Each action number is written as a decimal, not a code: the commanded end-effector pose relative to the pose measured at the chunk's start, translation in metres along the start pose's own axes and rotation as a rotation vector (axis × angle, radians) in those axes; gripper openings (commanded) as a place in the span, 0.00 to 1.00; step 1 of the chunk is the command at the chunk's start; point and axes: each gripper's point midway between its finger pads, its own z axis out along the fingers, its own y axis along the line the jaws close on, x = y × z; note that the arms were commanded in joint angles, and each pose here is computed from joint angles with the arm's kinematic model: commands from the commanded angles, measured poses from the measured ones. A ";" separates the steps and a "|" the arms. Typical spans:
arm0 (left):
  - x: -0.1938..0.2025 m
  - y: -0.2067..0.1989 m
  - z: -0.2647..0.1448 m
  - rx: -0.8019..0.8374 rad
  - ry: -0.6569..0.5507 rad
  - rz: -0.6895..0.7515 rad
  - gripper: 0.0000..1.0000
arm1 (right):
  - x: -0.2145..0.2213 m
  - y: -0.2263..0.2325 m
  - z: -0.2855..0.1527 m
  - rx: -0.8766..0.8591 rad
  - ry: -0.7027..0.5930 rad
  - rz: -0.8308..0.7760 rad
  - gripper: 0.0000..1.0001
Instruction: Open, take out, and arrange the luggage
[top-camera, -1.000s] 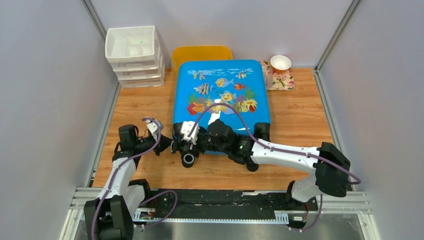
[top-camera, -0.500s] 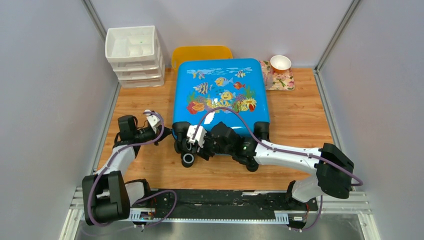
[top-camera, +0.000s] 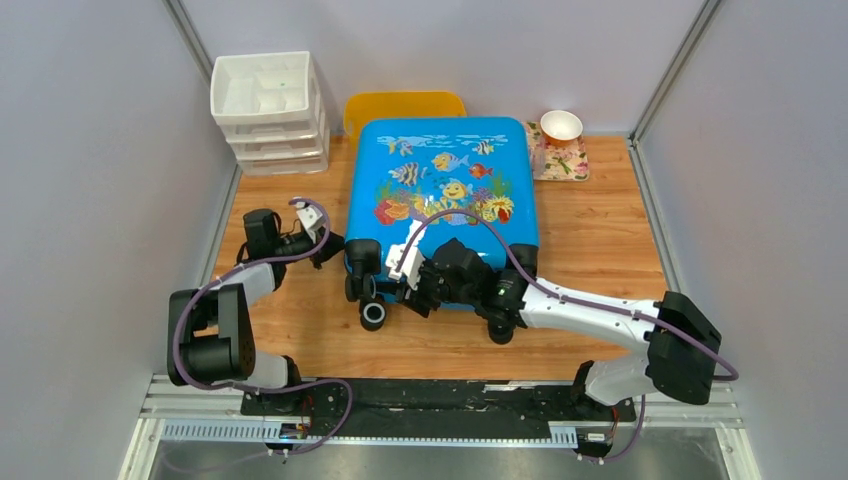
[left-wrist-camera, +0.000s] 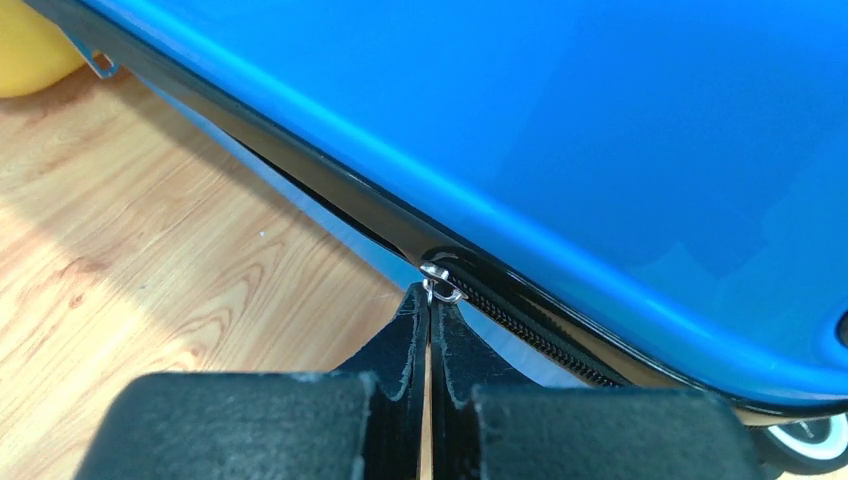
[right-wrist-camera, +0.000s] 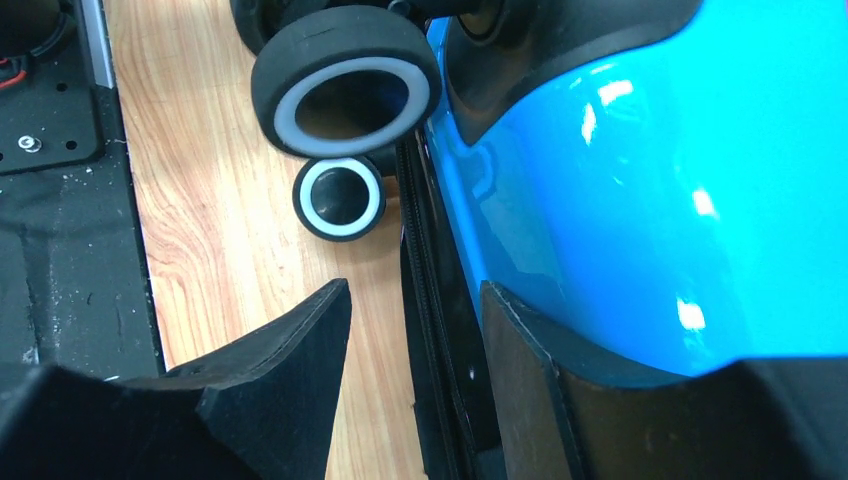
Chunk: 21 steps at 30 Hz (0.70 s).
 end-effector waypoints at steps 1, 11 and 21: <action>-0.080 0.071 0.003 -0.168 -0.127 0.262 0.00 | -0.039 -0.033 -0.020 0.102 -0.102 -0.011 0.58; -0.051 0.064 -0.018 -0.204 0.025 -0.004 0.55 | -0.102 -0.083 -0.082 0.169 -0.243 0.169 0.66; -0.085 0.071 -0.068 -0.355 0.168 -0.157 0.58 | -0.017 -0.230 -0.206 0.709 -0.107 0.519 0.66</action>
